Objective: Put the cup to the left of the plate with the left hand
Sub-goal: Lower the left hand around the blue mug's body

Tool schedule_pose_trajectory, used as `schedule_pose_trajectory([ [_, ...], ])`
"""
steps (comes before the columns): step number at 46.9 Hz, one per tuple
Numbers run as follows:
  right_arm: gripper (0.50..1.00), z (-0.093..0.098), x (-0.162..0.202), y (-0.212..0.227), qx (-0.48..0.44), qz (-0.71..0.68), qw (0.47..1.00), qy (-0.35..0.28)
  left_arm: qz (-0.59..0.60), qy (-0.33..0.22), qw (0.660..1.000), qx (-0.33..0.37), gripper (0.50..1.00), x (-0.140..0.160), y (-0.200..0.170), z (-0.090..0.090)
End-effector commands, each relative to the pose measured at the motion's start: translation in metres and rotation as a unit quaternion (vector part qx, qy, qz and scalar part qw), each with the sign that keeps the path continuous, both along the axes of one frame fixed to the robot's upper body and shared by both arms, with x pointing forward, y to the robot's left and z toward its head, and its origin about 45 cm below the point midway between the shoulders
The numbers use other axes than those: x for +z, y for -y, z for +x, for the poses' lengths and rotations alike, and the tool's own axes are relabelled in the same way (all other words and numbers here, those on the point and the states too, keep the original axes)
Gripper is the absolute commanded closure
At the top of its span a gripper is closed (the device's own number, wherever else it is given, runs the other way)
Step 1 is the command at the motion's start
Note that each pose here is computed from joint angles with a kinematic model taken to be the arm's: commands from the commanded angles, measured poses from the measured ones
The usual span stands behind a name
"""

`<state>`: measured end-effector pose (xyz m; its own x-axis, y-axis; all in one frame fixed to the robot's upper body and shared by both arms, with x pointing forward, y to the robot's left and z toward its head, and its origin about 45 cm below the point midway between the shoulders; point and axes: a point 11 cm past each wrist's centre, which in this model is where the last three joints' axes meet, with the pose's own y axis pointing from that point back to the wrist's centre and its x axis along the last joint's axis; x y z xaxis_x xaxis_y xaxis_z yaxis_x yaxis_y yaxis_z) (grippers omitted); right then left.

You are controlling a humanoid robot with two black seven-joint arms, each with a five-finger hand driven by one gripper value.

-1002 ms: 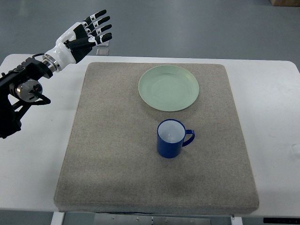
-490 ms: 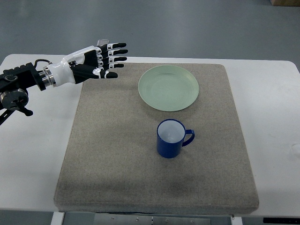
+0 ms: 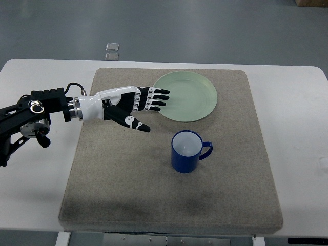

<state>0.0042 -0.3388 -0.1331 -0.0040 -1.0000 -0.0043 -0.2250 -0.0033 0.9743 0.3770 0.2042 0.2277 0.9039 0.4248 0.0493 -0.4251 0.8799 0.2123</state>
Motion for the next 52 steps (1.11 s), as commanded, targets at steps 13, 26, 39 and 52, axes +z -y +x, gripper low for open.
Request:
schedule_pose_trajectory([
  [13, 0.568, 0.0, 0.0, 0.0, 0.0, 0.0, 1.0, 0.0, 0.011, -0.012, 1.0, -0.021, 0.506, -0.012, 0.01, -0.011],
  [26, 0.568, 0.0, 0.0, 0.0, 0.0, 0.0, 1.0, 0.0, -0.008, -0.025, 0.999, -0.041, 0.506, -0.022, 0.035, -0.019],
  [39, 0.568, 0.0, 0.0, 0.0, 0.0, 0.0, 1.0, 0.0, -0.003, -0.02, 0.998, -0.058, 0.506, -0.028, 0.05, -0.023],
  [52, 0.568, 0.0, 0.0, 0.0, 0.0, 0.0, 1.0, 0.0, -0.007, -0.021, 0.998, -0.063, 0.508, -0.03, 0.056, -0.025],
])
